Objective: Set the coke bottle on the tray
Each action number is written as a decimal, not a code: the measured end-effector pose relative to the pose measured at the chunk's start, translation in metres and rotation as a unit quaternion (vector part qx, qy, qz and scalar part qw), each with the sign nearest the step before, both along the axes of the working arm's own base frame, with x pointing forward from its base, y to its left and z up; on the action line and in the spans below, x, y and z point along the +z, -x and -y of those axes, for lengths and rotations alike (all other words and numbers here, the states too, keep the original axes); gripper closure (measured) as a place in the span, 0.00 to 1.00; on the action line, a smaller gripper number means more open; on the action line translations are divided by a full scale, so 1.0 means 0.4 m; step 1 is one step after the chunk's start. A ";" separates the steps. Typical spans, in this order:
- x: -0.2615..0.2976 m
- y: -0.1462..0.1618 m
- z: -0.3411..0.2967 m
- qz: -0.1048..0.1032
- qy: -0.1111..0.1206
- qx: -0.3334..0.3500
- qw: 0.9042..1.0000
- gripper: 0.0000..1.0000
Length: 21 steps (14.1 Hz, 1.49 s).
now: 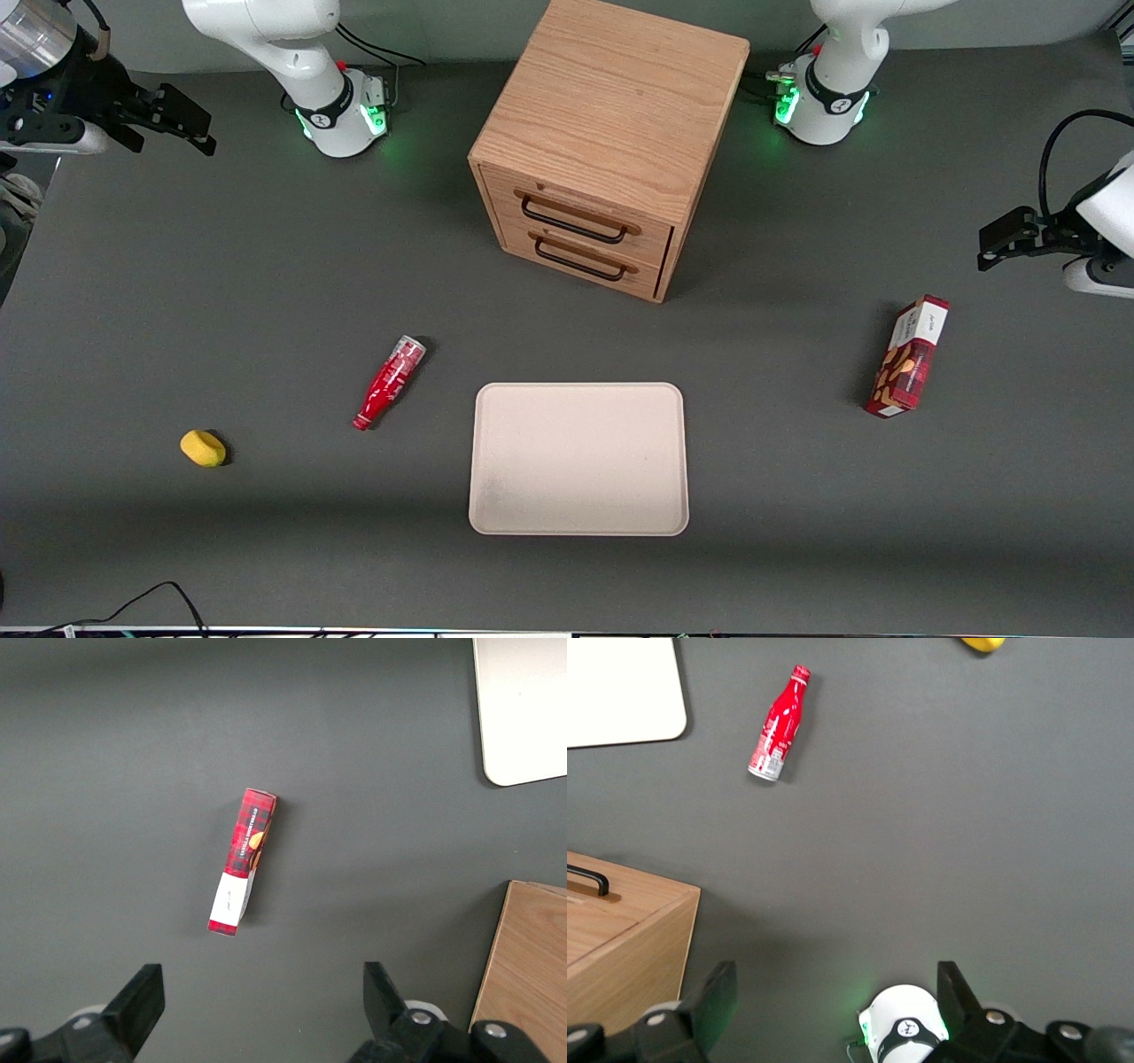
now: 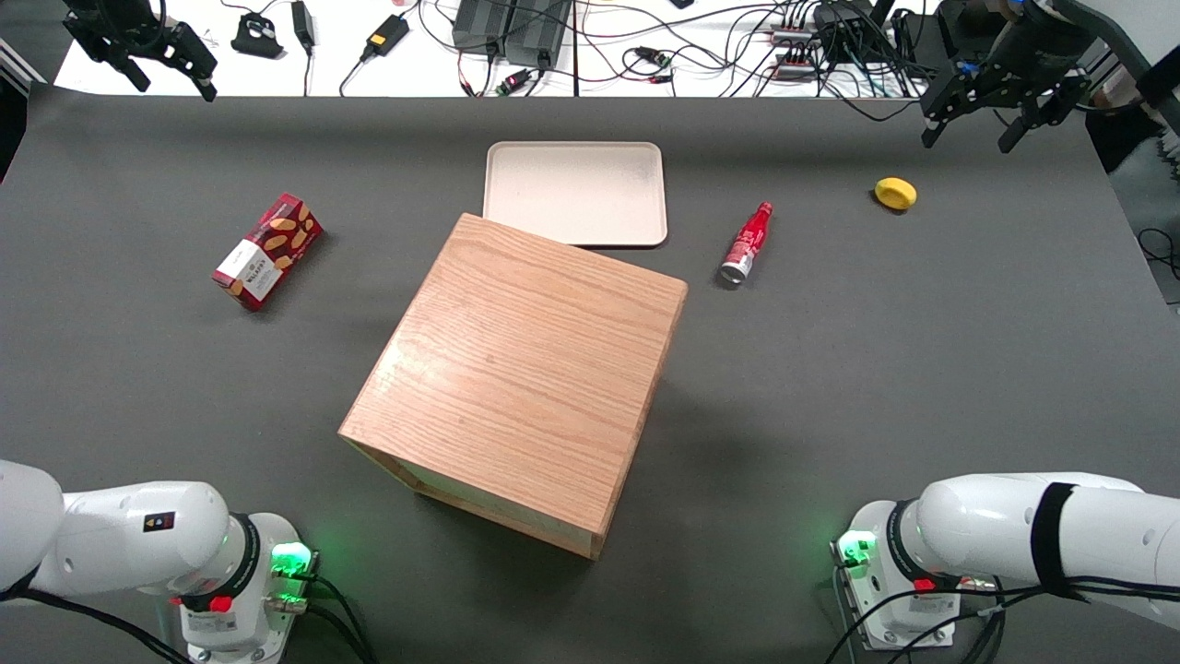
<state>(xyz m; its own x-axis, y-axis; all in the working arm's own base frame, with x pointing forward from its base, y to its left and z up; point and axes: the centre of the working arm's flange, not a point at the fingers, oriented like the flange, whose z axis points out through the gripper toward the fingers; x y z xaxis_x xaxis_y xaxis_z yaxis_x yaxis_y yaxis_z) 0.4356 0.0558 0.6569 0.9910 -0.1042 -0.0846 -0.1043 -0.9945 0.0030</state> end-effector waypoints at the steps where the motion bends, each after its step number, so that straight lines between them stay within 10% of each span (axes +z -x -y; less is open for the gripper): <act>1: 0.001 -0.009 0.000 0.000 -0.001 0.000 1.000 0.00; 16: 0.028 -0.110 -0.087 0.006 -0.003 0.003 1.000 0.00; 21: -0.330 -0.340 -0.217 -0.077 0.004 -0.116 0.990 0.00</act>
